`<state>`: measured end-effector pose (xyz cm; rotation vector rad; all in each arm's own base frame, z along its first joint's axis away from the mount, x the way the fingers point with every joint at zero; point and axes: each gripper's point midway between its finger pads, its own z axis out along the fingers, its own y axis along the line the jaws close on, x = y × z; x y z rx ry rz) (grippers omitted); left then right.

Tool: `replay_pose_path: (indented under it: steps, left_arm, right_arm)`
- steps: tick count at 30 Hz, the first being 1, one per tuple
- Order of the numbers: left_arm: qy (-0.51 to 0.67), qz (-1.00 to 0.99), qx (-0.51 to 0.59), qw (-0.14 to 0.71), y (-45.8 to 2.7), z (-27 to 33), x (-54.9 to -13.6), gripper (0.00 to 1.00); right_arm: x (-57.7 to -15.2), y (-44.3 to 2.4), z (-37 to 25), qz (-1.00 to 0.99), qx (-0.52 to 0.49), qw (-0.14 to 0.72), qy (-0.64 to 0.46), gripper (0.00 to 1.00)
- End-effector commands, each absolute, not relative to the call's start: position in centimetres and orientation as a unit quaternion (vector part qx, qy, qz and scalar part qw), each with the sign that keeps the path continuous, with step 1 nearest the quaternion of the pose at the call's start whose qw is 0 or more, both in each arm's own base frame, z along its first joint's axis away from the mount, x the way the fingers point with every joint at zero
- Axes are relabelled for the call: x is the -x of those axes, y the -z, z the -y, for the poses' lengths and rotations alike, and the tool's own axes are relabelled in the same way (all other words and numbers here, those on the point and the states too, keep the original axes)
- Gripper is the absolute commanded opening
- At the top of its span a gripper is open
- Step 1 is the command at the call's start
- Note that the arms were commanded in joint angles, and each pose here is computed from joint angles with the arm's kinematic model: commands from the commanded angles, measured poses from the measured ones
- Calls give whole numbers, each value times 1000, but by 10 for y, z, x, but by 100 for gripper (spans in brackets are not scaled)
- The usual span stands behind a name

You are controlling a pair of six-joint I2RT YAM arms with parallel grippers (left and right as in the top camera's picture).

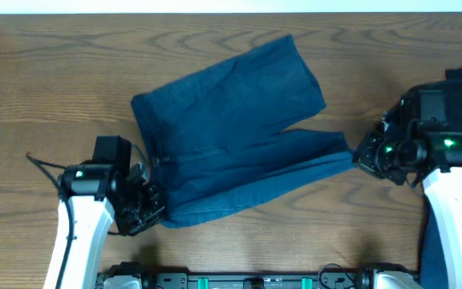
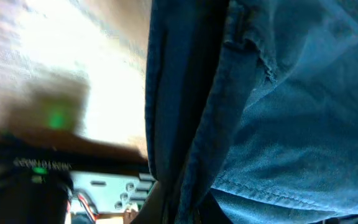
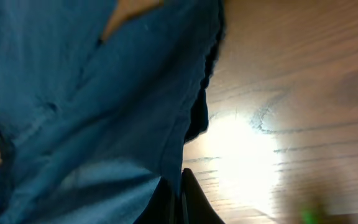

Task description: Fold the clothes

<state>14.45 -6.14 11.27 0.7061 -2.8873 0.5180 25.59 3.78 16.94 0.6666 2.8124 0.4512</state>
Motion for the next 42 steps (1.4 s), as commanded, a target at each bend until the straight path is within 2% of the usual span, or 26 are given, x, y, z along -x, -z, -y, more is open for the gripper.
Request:
replay_pose_path:
  steps: [1,9,15,31,36,42]
  left_arm:
    - [-172,957,-227,45,-129,59,-139,6]
    - [-174,961,-212,26,-171,59,-117,6]
    - [-141,967,-212,-13,-168,45,-136,6]
    - [-43,973,-225,6,-102,14,-223,6]
    - [28,968,-251,-15,-79,-12,-249,6]
    - [102,948,-290,-85,-81,-43,-274,6]
  right_arm:
    - [-269,-199,-21,-958,-213,159,-112,1]
    - [-279,-259,-21,-945,-210,217,-126,1]
    - [-332,-273,-30,-913,-240,279,-177,1]
    - [-506,-193,-94,-875,-211,331,-282,1]
    - [-541,-174,-108,-858,-205,361,-303,1]
    - [-563,-139,-131,-850,-202,364,-323,1]
